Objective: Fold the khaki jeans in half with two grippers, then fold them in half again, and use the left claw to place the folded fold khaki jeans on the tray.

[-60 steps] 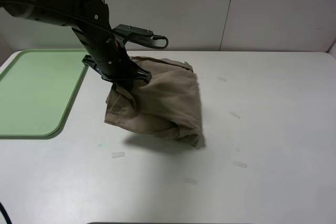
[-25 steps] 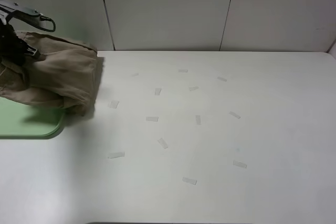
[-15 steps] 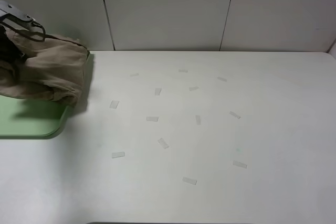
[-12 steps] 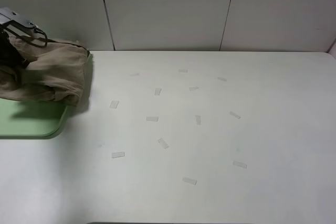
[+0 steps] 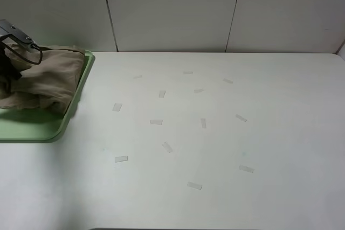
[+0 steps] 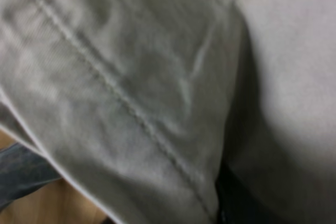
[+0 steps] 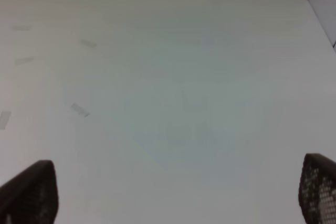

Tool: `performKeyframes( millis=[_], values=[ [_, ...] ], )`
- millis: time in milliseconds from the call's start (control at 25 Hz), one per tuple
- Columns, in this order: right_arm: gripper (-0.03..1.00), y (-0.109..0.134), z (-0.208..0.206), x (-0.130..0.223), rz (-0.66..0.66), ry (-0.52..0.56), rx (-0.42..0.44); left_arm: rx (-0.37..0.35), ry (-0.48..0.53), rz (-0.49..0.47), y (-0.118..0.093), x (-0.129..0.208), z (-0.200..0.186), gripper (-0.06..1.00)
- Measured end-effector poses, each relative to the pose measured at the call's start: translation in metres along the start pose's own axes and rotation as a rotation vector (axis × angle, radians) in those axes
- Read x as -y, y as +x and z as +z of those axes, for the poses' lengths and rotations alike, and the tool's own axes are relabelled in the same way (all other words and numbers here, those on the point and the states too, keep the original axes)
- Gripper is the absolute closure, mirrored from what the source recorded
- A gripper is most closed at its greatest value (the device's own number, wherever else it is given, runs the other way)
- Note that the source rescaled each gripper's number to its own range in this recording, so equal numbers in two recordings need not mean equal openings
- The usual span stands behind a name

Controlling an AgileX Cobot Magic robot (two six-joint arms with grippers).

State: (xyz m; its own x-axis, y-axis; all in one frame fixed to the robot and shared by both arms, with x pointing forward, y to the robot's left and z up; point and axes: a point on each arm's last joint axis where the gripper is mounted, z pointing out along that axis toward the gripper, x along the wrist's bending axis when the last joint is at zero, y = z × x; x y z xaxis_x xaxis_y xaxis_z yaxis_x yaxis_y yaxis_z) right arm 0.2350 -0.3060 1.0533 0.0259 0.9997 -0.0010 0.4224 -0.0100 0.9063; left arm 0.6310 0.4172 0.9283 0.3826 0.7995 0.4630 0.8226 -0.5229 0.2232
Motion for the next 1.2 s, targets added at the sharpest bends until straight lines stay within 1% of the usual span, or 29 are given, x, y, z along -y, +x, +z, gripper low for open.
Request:
performKeyframes(
  millis=[160,360,400,440,480,560,600,680,720,800,960,1000,1080,1120,1200],
  values=[
    [-0.02,0.0,0.0,0.0,0.0,0.0,-0.001,-0.023,-0.017,-0.02,0.01,0.007,0.002,0.89],
    [-0.02,0.0,0.0,0.0,0.001,0.0,-0.001,-0.026,-0.014,-0.029,0.012,0.01,0.003,0.89],
    [-0.02,0.0,0.0,0.0,0.001,0.0,-0.001,-0.026,-0.014,-0.03,0.012,0.01,0.003,0.87],
    [-0.02,0.0,0.0,0.0,0.001,0.0,-0.001,-0.026,-0.014,-0.03,0.012,0.01,0.003,0.78],
    [-0.02,0.0,0.0,0.0,0.001,0.0,-0.001,-0.028,-0.019,-0.029,0.013,0.01,0.003,0.66],
    [-0.02,0.0,0.0,0.0,0.001,0.0,-0.001,-0.039,-0.042,-0.03,0.014,0.008,0.003,0.27],
    [-0.02,0.0,0.0,0.0,0.001,0.0,-0.001,-0.051,-0.071,-0.03,0.014,0.006,0.003,0.14],
    [-0.02,0.0,0.0,0.0,0.001,0.0,-0.001,-0.067,-0.117,-0.028,0.014,0.003,0.004,0.03],
    [-0.02,0.0,0.0,0.0,0.001,0.0,-0.001,-0.075,-0.138,-0.028,0.014,0.002,0.004,0.0],
    [-0.02,0.0,0.0,0.0,0.001,0.0,-0.001,-0.089,-0.17,-0.028,0.016,-0.001,0.003,-0.03],
    [-0.02,0.0,0.0,0.0,0.001,0.0,-0.001,-0.094,-0.189,-0.042,0.016,-0.003,0.003,-0.05],
    [-0.02,0.0,0.0,0.0,0.001,0.0,-0.001,-0.087,-0.19,-0.068,0.016,-0.003,0.003,-0.05],
    [-0.02,0.0,0.0,0.0,0.001,0.0,-0.001,-0.06,-0.182,-0.156,0.014,-0.002,0.003,-0.05],
    [-0.02,0.0,0.0,0.0,0.001,0.0,-0.001,-0.043,-0.174,-0.202,0.013,-0.001,0.003,-0.05],
    [-0.02,0.0,0.0,0.0,0.001,0.0,-0.001,-0.011,-0.142,-0.261,0.011,0.002,0.0,-0.06]
  ],
)
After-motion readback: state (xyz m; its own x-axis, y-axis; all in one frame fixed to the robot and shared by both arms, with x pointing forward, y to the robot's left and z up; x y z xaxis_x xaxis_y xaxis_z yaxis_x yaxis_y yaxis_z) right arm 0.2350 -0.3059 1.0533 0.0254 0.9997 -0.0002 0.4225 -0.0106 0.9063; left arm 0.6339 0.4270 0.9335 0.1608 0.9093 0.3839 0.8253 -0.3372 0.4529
